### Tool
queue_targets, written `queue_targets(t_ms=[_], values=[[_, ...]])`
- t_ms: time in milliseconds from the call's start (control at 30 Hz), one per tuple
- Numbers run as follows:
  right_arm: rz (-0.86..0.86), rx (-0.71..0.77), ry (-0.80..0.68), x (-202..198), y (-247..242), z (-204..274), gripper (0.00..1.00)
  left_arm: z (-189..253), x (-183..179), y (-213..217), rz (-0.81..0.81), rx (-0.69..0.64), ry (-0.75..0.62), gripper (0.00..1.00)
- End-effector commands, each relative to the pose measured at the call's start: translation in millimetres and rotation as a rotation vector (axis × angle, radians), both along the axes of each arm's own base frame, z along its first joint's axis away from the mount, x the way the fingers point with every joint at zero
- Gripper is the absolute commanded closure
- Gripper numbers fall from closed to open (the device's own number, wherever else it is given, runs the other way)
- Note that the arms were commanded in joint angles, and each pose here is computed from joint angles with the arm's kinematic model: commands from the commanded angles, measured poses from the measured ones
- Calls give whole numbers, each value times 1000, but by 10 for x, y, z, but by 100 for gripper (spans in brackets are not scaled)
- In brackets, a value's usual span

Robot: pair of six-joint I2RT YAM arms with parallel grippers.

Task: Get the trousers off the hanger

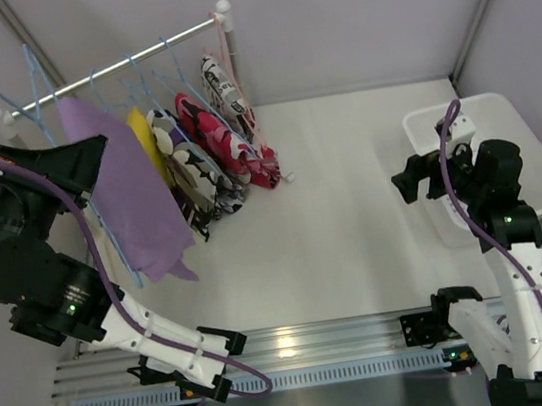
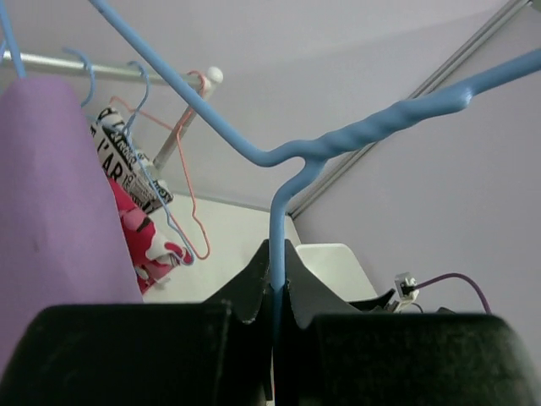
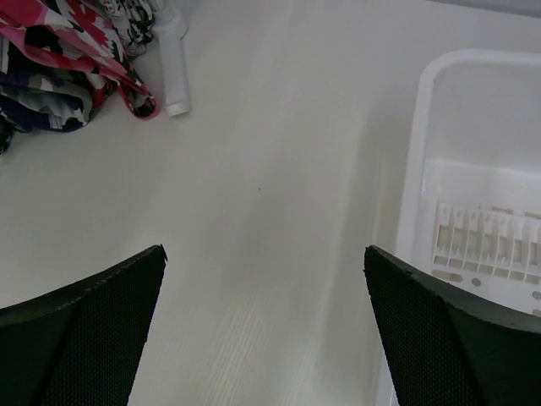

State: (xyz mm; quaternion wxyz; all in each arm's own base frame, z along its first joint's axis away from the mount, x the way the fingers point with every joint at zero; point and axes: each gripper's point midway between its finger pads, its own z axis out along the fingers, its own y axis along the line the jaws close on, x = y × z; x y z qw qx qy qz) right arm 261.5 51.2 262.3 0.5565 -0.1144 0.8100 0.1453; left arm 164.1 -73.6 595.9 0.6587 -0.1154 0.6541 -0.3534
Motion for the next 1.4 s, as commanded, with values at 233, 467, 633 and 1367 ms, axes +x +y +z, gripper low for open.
queue_targets(t_ms=[233, 467, 633, 1367], values=[[-1, 3, -84, 60, -7, 232, 1, 991, -187, -294, -95, -67, -284, 100], [-3, 13, -92, 75, -1, 275, 0, 1183, -186, -310, -57, -78, -342, 100], [-7, 3, -92, 70, -14, 271, 0, 1130, -143, -228, -27, -69, -349, 100], [1, 27, -70, 192, 16, 287, 1, 711, 232, 1696, 419, -13, -161, 100]])
